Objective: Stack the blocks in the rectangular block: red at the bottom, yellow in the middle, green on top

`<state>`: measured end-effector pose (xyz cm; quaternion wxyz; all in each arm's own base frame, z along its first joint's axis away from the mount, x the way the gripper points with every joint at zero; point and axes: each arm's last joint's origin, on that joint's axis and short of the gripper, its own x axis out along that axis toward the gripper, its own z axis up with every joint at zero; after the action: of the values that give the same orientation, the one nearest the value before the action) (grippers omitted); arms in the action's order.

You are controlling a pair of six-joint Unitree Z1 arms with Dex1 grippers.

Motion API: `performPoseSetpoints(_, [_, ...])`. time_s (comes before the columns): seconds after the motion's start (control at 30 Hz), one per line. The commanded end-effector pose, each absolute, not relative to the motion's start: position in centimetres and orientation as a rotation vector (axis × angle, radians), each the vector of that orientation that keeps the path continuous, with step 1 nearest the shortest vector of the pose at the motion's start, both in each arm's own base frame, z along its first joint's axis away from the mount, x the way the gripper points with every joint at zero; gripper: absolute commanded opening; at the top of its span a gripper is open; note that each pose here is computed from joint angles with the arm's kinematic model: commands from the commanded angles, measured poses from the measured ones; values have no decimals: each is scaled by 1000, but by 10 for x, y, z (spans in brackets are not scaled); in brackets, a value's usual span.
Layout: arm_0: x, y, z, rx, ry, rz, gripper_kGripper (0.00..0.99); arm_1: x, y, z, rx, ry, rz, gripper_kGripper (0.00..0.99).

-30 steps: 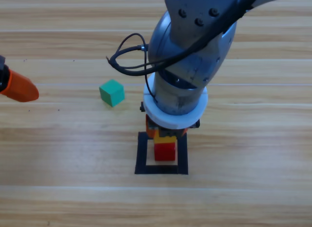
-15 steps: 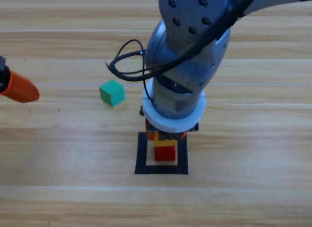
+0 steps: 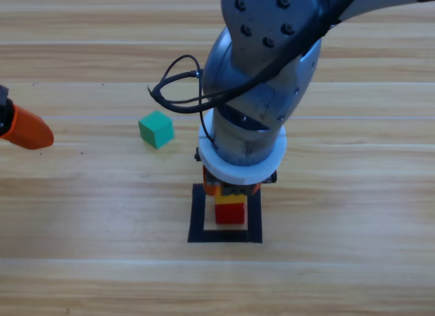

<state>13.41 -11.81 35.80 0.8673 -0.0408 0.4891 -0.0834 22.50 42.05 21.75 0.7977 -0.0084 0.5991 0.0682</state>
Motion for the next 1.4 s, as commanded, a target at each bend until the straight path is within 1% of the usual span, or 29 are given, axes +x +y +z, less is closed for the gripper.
performPoseSetpoints(0.03, [131, -112, 356, -100, 1020, -169, 989, 218, 431, 182, -92, 1326, 104, 190])
performPoseSetpoints(1.1, [132, -113, 353, -102, 1018, -170, 989, 222, 432, 170, -98, 1350, 91, 201])
performPoseSetpoints(1.13, [132, -113, 353, -102, 1018, -170, 989, 223, 432, 170, -97, 1353, 93, 258])
performPoseSetpoints(1.17, [132, -113, 353, -102, 1018, -170, 989, 223, 433, 169, -97, 1357, 94, 356])
performPoseSetpoints(1.2, [132, -113, 353, -103, 1017, -171, 989, 224, 434, 167, -96, 1360, 95, 509])
performPoseSetpoints(1.23, [132, -113, 352, -101, 1019, -170, 989, 225, 436, 164, -93, 1365, 96, 785])
performPoseSetpoints(1.27, [132, -113, 352, -102, 1018, -170, 989, 226, 436, 163, -94, 1366, 95, 950])
performPoseSetpoints(1.3, [132, -113, 352, -102, 1018, -170, 989, 227, 436, 161, -94, 1368, 91, 988])
performPoseSetpoints(1.4, [132, -113, 352, -102, 1018, -170, 989, 228, 436, 163, -91, 1366, 91, 990])
